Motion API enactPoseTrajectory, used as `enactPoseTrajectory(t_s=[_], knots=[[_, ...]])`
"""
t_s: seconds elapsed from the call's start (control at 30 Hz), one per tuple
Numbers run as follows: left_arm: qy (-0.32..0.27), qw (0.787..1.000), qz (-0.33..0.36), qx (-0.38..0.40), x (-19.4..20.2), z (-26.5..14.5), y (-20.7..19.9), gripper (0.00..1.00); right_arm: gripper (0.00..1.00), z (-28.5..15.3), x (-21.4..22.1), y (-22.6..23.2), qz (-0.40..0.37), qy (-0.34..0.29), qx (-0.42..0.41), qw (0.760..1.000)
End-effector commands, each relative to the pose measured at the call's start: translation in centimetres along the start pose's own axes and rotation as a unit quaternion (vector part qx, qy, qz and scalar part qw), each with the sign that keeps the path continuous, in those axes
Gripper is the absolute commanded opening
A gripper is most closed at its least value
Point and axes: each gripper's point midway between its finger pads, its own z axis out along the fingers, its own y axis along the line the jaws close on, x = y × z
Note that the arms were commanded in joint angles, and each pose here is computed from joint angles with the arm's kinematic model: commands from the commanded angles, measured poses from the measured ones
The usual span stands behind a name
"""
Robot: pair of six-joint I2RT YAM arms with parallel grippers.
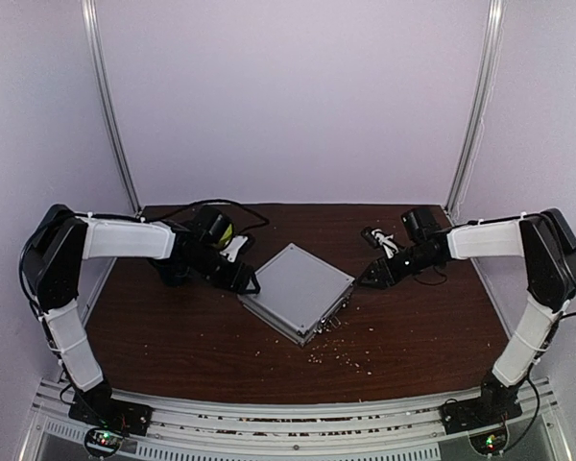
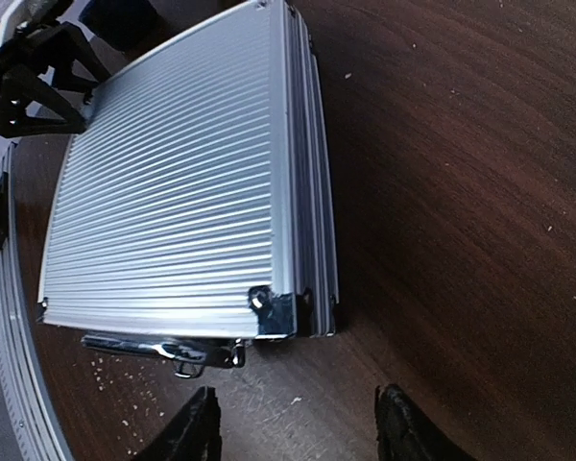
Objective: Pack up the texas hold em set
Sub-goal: Adjust the chip case at the center of the board, then press the middle-side button of the box on the chip case.
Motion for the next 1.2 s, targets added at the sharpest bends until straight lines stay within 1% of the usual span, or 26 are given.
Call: enactPoseTrajectory(t_s=[0.0,0.07,0.13,0.23,0.33,0.53,0.7,0.97,1.07,1.17], knots=[[-0.03,0.998,0.04,-0.037,-3.3,-2.6,-1.0,0.66,0.58,-2.0,2.5,4.5,-0.031,0.016,-0.087,0.996],[-0.043,0.997,0.049,-0.029,-4.8,-2.9,-1.7,0.66,0.6,-1.7,3.7,5.9,-0.04,0.027,-0.111,0.993],[-0.045,0.997,0.06,-0.007,-5.4,-2.4,-2.6,0.64,0.61,-1.2,4.5,7.0,-0.051,0.035,-0.126,0.99],[-0.033,0.996,0.077,0.023,-5.2,-0.8,-3.8,0.6,0.62,-0.1,4.7,7.6,-0.063,0.043,-0.129,0.989],[-0.015,0.996,0.087,0.03,-4.4,0.9,-4.1,0.56,0.63,1.4,4.9,7.8,-0.072,0.057,-0.126,0.988],[0.011,0.995,0.091,0.031,-2.9,2.8,-3.4,0.56,0.68,3.5,5.9,8.5,-0.084,0.076,-0.12,0.986],[0.024,0.995,0.093,0.032,-2.3,3.8,-3.0,0.56,0.75,4.3,5.3,8.2,-0.091,0.061,-0.106,0.988],[0.033,0.994,0.095,0.035,-1.8,4.5,-2.9,0.56,0.76,6.6,5.7,8.5,-0.103,0.064,-0.086,0.989],[0.038,0.994,0.093,0.036,-1.4,4.8,-2.7,0.56,0.76,7.7,6.5,8.6,-0.099,0.081,-0.082,0.988],[0.044,0.994,0.091,0.037,-1.0,5.2,-2.6,0.56,0.75,8.2,7.3,9.0,-0.096,0.095,-0.095,0.986]])
